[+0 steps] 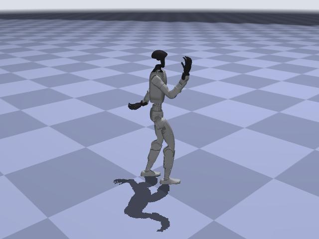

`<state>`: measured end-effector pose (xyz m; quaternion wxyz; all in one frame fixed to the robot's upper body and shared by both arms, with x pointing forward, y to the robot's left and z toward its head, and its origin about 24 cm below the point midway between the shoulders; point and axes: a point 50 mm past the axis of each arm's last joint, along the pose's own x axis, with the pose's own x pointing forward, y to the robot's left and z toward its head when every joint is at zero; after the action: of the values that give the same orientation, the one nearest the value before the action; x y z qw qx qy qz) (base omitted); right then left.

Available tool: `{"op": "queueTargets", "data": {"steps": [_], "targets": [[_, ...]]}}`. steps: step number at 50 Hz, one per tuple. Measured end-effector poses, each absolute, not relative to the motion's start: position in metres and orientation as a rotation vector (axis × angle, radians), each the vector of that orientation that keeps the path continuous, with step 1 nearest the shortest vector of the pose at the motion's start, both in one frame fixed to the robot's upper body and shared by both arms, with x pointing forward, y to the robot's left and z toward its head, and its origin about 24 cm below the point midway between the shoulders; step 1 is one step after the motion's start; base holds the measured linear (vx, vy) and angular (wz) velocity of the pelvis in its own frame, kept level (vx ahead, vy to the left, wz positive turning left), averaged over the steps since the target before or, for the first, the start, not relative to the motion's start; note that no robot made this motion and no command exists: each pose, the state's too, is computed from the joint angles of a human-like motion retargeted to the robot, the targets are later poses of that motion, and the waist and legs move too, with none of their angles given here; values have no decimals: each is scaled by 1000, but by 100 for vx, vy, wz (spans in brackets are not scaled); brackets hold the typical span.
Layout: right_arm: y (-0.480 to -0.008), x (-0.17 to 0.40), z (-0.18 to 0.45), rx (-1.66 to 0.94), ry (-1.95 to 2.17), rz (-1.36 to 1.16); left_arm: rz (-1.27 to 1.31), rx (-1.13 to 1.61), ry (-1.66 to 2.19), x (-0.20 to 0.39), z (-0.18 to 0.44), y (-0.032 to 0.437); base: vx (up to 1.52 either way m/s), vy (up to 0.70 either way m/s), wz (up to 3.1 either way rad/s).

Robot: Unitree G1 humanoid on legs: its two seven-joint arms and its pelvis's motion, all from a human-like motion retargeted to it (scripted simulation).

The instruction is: Kungfu

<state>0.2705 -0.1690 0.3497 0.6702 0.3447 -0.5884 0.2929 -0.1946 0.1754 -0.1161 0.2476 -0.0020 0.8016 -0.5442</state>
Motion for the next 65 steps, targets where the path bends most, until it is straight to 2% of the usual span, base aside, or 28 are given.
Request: {"op": "queueTargets", "data": {"steps": [3,6,10,14,23,27,30,32,34,36,38,40,41,44,47,49,52,55,57,60,63,65], "targets": [[-170,275,335,780,-1287,634,-1479,9,2199,-191,-118,179,70,-48,-54],[-162,280,331,795,-1249,647,-1425,57,2055,-158,-136,174,41,12,6],[-154,286,336,824,-1221,683,-1353,185,1952,-129,-147,191,38,-32,43],[-175,286,338,755,-1244,608,-1326,178,2048,-148,-139,202,62,-80,-143],[-160,282,357,712,-1281,670,-1407,-178,2154,-232,-98,151,98,-30,-107],[-164,284,357,686,-1289,641,-1362,-337,2251,-268,-69,142,130,-19,-37],[-172,294,344,649,-1248,571,-1266,-381,2354,-284,-54,153,133,-12,-17],[-180,311,311,615,-1132,493,-1157,-357,2458,-288,-46,178,181,-18,23],[-175,334,264,557,-948,440,-1037,-248,2521,-268,-56,215,131,-20,92],[-185,354,192,457,-640,357,-888,3,2542,-222,-75,267,128,-23,206],[-194,352,93,373,-230,292,-691,341,2431,-147,-99,314,132,-42,182],[-201,315,-9,341,205,246,-530,695,2155,-40,-118,341,118,-45,220],[-206,274,-64,329,493,176,-519,876,1895,30,-125,342,103,-45,237],[-211,144,-150,284,1167,27,-520,1149,1192,193,-101,304,86,-45,182],[-208,-1,-172,170,1702,-114,-469,1228,381,327,0,218,88,-59,132],[-204,-85,-164,106,1921,-189,-374,1225,-153,370,105,168,75,-51,119],[-197,-204,-120,125,2201,-196,-177,1211,-858,354,270,131,81,-61,117],[-205,-282,-63,133,2387,-219,21,1234,-1251,312,356,134,76,-81,99],[-227,-314,-23,77,2481,-373,143,1275,-1385,290,390,149,81,-108,38],[-236,-340,13,121,2443,-860,229,1359,-1475,267,420,167,80,-117,47],[-235,-335,4,270,1972,-1409,395,1532,-1506,252,434,183,56,-110,0],[-224,-319,-19,324,1566,-1762,533,1515,-1575,253,434,177,29,-68,91]]}}
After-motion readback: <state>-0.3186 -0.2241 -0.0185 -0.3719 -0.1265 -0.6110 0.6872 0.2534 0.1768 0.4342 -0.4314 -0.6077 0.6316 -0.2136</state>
